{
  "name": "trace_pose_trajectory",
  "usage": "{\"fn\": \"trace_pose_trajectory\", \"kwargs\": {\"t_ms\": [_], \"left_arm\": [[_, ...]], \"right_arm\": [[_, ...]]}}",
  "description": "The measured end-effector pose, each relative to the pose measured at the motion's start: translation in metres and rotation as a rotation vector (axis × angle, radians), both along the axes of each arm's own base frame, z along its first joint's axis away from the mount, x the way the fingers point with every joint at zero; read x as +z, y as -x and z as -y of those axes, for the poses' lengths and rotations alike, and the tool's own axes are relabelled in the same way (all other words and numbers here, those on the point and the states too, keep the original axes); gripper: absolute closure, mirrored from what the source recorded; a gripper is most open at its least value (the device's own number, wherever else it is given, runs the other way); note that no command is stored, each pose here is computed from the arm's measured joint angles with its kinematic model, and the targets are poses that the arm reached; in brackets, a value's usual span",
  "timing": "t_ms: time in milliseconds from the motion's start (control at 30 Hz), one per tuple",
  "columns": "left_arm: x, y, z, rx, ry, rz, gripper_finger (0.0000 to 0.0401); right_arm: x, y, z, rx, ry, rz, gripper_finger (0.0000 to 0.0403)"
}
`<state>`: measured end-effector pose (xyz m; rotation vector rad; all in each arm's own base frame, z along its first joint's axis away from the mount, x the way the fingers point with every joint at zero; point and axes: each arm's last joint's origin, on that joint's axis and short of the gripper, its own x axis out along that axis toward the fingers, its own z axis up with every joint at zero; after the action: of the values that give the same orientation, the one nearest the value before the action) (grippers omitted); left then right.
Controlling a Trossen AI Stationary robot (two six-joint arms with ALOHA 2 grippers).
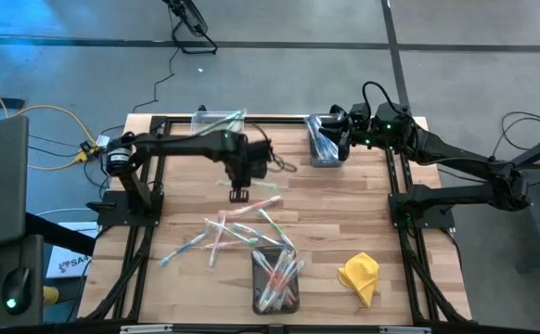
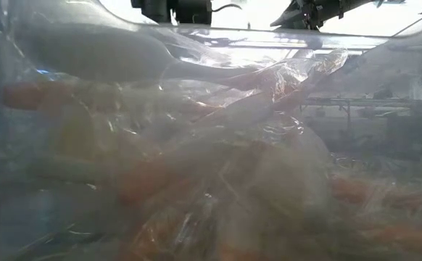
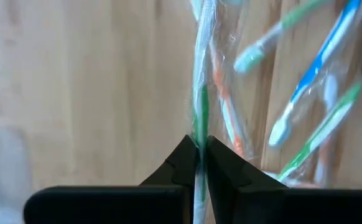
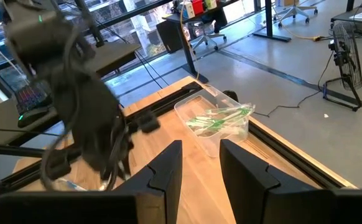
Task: Pick & Place Toothbrushes
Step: Put the green toothbrush into the transparent bin
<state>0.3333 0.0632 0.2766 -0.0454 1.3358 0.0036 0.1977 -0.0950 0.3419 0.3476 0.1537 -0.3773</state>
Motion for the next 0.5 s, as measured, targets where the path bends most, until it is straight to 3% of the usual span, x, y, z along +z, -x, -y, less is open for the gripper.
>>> {"fn": "trace_pose_trajectory", "kwargs": {"t_ms": [300,500], "left_arm": [[0.047,0.000,-0.028,0.109,-0.021,0.128,0.0385],[0.057,0.006,-0.049,0.162,-0.035,0.154,0.0384]], "right_arm": [[0.000,0.000,0.000,0.000,0.000,0.000,0.0302],[0.000,0.000,0.000,0.000,0.000,0.000,0.0302]]}}
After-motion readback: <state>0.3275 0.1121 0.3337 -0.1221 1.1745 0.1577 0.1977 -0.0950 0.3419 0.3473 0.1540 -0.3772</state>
